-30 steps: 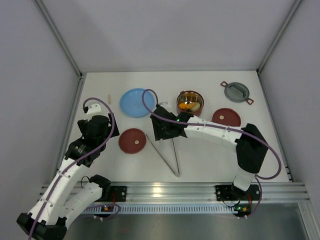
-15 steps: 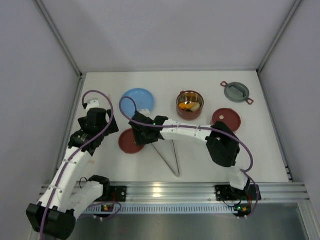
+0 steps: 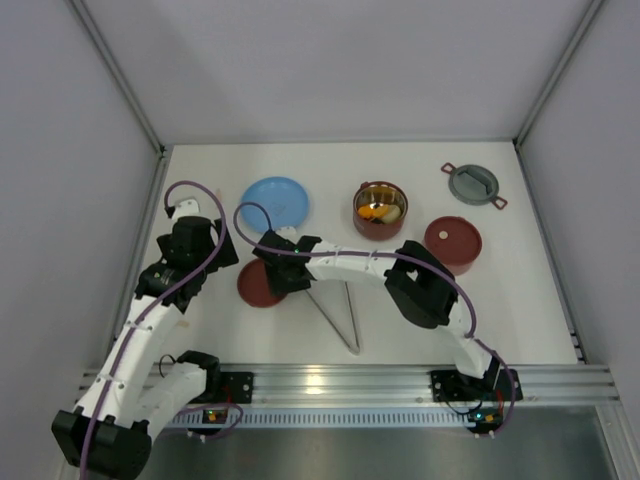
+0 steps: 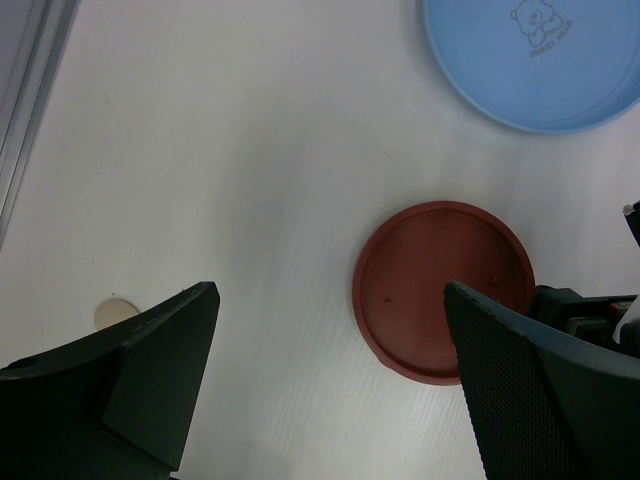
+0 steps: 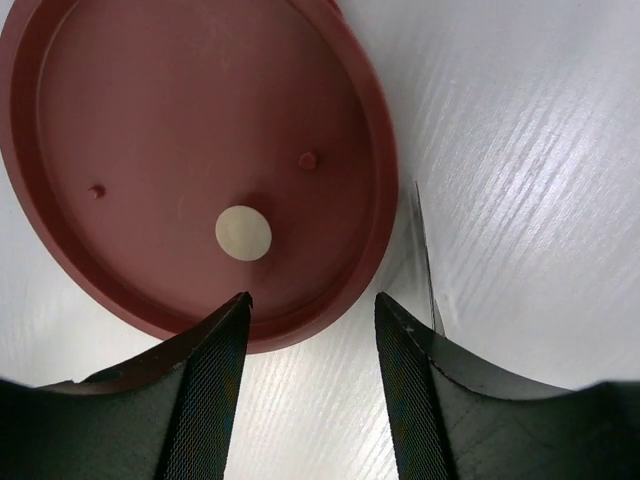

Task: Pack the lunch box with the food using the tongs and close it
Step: Pick up the box lid from the center of the board.

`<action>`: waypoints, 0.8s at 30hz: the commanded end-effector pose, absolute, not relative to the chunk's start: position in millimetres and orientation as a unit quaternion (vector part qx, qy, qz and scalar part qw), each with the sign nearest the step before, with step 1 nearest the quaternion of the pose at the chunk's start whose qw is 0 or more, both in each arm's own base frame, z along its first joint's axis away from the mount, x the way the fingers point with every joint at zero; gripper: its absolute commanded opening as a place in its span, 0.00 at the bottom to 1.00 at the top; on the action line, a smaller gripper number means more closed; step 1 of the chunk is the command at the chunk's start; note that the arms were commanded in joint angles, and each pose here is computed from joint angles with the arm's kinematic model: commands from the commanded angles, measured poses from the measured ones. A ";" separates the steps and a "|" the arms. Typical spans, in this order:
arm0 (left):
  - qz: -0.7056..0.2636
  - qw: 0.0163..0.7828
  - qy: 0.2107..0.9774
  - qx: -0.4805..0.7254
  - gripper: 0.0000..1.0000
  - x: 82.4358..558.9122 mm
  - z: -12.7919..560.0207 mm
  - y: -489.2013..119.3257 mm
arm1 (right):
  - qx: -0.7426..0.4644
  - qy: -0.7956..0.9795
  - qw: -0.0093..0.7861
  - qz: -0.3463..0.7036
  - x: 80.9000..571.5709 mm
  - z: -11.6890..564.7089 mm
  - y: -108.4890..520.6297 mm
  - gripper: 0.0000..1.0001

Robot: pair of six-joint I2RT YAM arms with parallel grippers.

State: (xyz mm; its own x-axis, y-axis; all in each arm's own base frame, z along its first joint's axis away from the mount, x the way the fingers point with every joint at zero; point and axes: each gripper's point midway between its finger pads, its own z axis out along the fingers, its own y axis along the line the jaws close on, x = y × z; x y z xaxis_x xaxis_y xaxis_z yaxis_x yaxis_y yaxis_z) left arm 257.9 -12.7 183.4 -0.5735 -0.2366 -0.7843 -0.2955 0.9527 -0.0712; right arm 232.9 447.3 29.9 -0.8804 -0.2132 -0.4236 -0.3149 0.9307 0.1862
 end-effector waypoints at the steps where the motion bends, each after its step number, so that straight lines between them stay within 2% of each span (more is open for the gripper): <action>1: 0.019 0.466 0.871 -0.153 0.99 264.5 198.5 -14.1 | -0.111 0.960 0.214 0.143 248.3 37.7 457.7 0.52; 7: 0.017 0.465 0.872 -0.150 0.99 263.4 196.8 -15.0 | -0.097 0.962 0.216 0.132 256.5 32.7 452.4 0.52; 12: 0.014 0.465 0.873 -0.147 0.99 263.3 196.6 -16.0 | -0.095 0.965 0.217 0.112 268.3 23.3 452.4 0.46; 19: 0.013 0.465 0.873 -0.146 0.99 263.1 196.9 -16.4 | -0.098 0.967 0.229 0.061 276.3 15.9 437.3 0.36; 24: 0.011 0.465 0.873 -0.146 0.99 263.1 196.8 -17.3 | -0.104 0.967 0.229 0.035 276.9 6.9 427.7 0.24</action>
